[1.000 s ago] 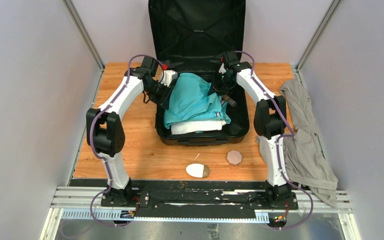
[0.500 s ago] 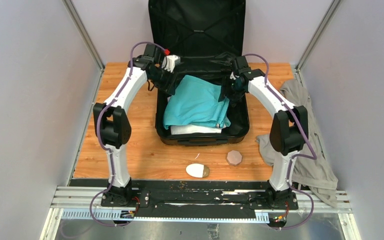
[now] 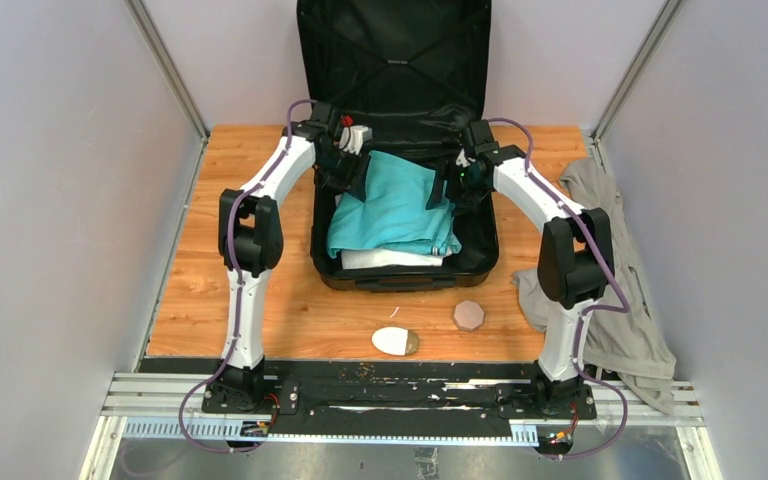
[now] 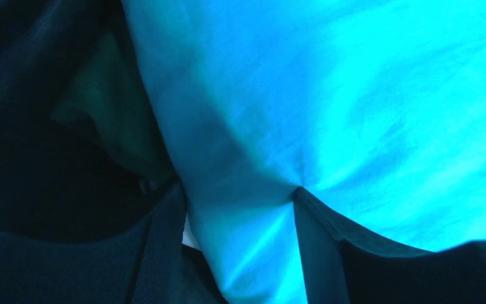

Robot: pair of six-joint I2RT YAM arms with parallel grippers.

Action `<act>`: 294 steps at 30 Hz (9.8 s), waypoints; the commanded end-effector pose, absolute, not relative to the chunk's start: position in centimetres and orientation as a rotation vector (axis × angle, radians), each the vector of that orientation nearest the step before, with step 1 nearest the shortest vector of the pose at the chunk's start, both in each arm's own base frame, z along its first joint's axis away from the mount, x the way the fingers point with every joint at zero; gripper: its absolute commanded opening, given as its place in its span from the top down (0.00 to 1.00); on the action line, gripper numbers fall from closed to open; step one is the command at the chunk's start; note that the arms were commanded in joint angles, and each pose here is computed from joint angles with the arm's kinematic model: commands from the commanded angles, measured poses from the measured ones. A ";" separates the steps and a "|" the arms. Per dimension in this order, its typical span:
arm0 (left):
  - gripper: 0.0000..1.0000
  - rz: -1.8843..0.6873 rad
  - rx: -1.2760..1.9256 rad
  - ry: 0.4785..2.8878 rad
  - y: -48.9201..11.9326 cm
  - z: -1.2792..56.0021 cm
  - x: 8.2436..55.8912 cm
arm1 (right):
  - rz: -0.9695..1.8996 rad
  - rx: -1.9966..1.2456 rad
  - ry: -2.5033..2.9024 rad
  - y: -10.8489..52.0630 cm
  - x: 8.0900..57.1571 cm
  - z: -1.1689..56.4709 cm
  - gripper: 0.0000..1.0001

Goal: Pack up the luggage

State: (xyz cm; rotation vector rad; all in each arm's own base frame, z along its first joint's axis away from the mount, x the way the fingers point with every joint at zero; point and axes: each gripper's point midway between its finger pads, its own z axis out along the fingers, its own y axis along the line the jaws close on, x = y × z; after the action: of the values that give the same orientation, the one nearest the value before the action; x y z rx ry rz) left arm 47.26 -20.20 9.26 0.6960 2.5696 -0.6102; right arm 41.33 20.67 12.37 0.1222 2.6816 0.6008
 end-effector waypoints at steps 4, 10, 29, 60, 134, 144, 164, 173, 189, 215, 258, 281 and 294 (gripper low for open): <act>0.93 -0.728 0.678 2.558 -21.8 10.4 46.1 | 0.659 0.149 2.733 21.2 41.1 9.5 0.41; 1.00 -0.564 0.681 2.533 -19.5 13.2 44.8 | 0.690 0.118 2.720 22.2 42.6 9.3 0.56; 0.92 -0.447 0.698 2.500 -17.1 14.1 40.9 | 0.578 -0.033 2.712 23.3 42.8 11.6 0.35; 0.66 -0.399 1.080 2.587 -23.5 4.8 39.0 | 0.061 -0.211 2.688 14.3 18.1 5.7 0.04; 0.00 -0.397 0.545 2.335 -8.2 23.2 39.2 | 0.392 -1.272 2.241 32.3 12.6 8.1 0.00; 0.00 -0.386 0.543 2.314 -8.1 24.4 39.3 | 0.312 -1.358 2.275 32.8 13.9 3.4 0.06; 0.00 -0.379 0.521 2.316 -7.7 24.6 40.0 | 0.269 -1.241 2.349 30.3 14.5 3.8 0.82; 0.00 -0.381 0.505 2.321 -7.2 24.6 40.2 | 0.391 -0.855 2.183 29.2 21.8 19.4 0.95; 0.00 -0.420 0.514 2.379 -7.2 22.0 40.4 | 0.123 -0.230 2.422 16.8 41.7 14.1 0.73; 0.00 -0.538 0.494 2.596 -4.3 14.5 34.6 | 0.134 -0.054 1.639 11.6 68.7 31.6 0.15; 0.06 -0.966 0.209 2.611 -6.6 12.1 35.3 | 0.082 -0.260 1.205 15.5 50.9 25.3 1.00; 0.24 -0.926 0.301 2.689 -7.9 11.7 32.6 | 0.148 -0.272 1.141 16.1 48.1 27.1 1.00; 0.93 -0.832 0.107 2.717 -8.0 6.8 37.7 | 0.191 -0.282 1.127 16.7 46.2 25.8 1.00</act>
State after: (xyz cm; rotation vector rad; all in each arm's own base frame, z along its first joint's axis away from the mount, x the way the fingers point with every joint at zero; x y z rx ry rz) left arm 32.77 -9.79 10.37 0.1399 2.7353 -1.0429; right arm 47.82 12.18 25.90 -0.1740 1.1541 0.0562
